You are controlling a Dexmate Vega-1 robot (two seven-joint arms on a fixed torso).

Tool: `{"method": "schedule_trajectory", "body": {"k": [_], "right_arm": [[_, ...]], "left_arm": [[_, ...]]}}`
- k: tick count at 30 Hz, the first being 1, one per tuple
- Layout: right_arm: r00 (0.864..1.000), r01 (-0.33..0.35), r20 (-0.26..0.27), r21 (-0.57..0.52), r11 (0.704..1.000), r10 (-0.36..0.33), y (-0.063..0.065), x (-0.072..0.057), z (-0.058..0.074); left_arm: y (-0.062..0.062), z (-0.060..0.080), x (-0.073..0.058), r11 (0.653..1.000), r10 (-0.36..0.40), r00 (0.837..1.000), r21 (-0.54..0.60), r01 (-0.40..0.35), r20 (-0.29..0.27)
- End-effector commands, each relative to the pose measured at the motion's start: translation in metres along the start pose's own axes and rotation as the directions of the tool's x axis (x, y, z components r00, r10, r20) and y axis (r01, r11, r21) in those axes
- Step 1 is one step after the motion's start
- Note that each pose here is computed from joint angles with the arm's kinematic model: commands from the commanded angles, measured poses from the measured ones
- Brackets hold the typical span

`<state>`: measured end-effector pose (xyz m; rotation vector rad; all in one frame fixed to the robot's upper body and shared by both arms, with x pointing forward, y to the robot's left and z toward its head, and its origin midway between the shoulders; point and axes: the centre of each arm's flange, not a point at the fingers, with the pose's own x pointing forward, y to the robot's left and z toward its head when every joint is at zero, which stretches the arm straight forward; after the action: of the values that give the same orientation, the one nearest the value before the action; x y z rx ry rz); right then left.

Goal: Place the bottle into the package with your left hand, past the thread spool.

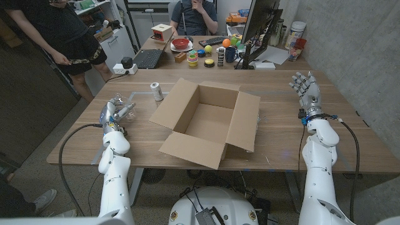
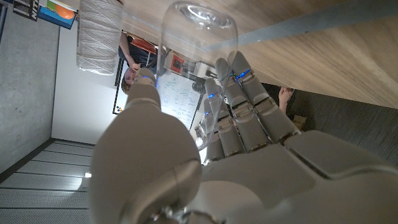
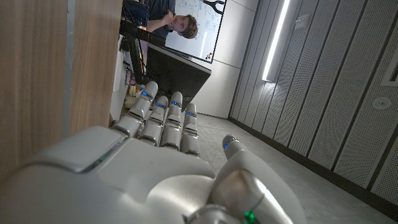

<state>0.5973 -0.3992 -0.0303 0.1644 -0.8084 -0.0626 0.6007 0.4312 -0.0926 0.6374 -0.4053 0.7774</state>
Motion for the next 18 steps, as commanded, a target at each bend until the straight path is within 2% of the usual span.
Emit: {"method": "schedule_trajectory", "body": {"k": [1,8,10,18], "right_arm": [[1.0,0.001,-0.004,-0.007,1.0,-0.001,0.0,0.002,-0.002],[1.0,0.004,-0.003,-0.007,1.0,-0.004,-0.002,0.001,-0.003],[1.0,0.003,-0.001,-0.007,1.0,-0.003,-0.002,0.001,-0.002],[1.0,0.006,0.006,-0.007,1.0,-0.006,-0.004,-0.001,0.0]], "left_arm": [[0.006,0.008,0.003,1.0,0.021,1.0,0.003,-0.021,0.019],[0.014,0.024,0.004,0.999,0.02,0.998,-0.038,-0.018,0.056],[0.016,0.03,0.004,0.999,0.029,0.997,-0.019,-0.027,0.073],[0.027,0.045,0.005,0.998,0.041,0.994,-0.058,-0.035,0.097]]}}
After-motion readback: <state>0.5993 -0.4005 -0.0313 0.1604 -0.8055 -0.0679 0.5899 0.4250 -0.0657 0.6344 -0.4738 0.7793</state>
